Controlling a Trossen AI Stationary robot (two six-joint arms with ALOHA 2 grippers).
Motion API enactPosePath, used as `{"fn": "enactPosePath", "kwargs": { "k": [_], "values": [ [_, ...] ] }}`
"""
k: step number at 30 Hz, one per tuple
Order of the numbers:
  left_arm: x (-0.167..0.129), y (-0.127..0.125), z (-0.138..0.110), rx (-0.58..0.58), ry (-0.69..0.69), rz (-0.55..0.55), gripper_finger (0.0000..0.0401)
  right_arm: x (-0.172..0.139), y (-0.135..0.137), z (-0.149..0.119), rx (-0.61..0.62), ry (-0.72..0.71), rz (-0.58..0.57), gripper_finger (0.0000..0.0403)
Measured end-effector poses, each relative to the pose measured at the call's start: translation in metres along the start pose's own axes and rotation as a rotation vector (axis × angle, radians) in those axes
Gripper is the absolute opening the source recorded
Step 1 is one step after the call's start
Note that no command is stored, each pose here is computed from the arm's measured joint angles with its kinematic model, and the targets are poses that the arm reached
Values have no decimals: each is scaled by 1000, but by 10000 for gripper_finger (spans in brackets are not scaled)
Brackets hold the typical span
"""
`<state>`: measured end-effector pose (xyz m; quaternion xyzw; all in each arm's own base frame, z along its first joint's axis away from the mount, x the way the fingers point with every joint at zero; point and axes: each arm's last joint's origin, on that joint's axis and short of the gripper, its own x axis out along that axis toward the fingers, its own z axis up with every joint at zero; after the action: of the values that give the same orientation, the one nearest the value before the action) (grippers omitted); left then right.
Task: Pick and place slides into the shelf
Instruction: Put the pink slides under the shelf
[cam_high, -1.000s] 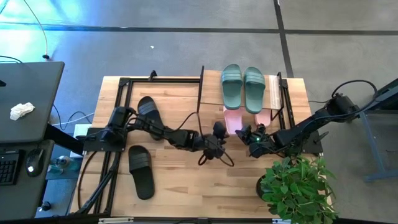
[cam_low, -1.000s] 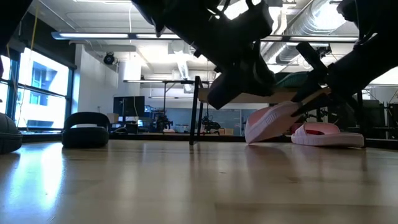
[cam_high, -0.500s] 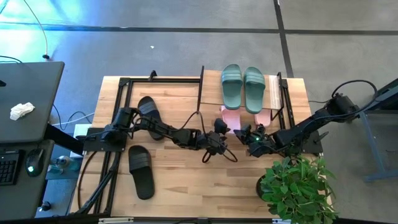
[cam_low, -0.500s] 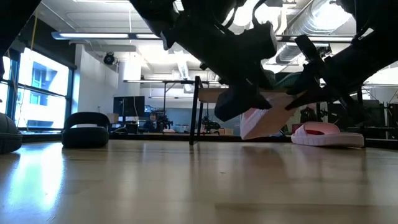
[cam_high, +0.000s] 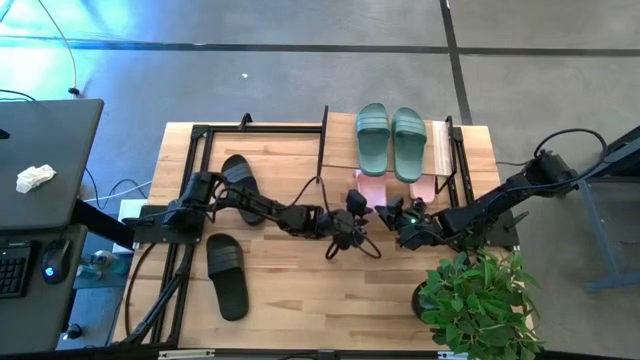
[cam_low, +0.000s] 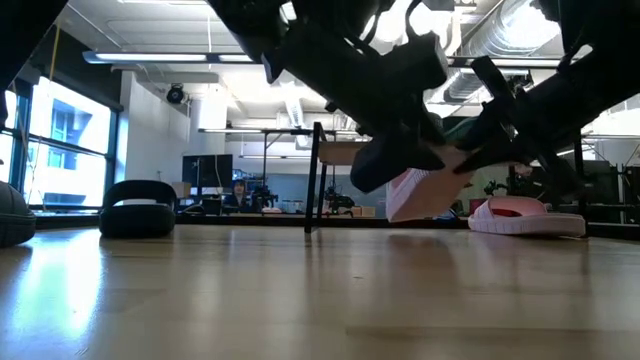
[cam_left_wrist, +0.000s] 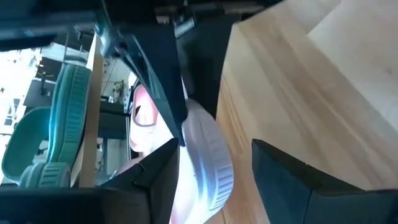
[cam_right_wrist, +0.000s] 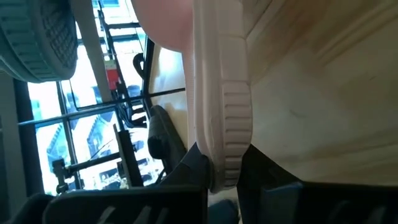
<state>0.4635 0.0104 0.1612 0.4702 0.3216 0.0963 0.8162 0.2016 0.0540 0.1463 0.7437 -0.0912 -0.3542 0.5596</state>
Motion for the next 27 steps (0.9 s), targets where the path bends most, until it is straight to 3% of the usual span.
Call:
{"fn": "enactPosePath", "kwargs": {
  "k": [13,17,24,27],
  "values": [
    [3,5,-4,-14,10,18,199,0,4,-3,32,25,31,15],
    [3,5,-4,-8,7,21,155,0,4,-3,29,25,29,15],
    [3,4,-4,-17,6,9,34,0,4,-3,21,24,26,21],
    [3,4,-4,-18,6,10,28,0,4,-3,-4,24,26,25]
  ]
}}
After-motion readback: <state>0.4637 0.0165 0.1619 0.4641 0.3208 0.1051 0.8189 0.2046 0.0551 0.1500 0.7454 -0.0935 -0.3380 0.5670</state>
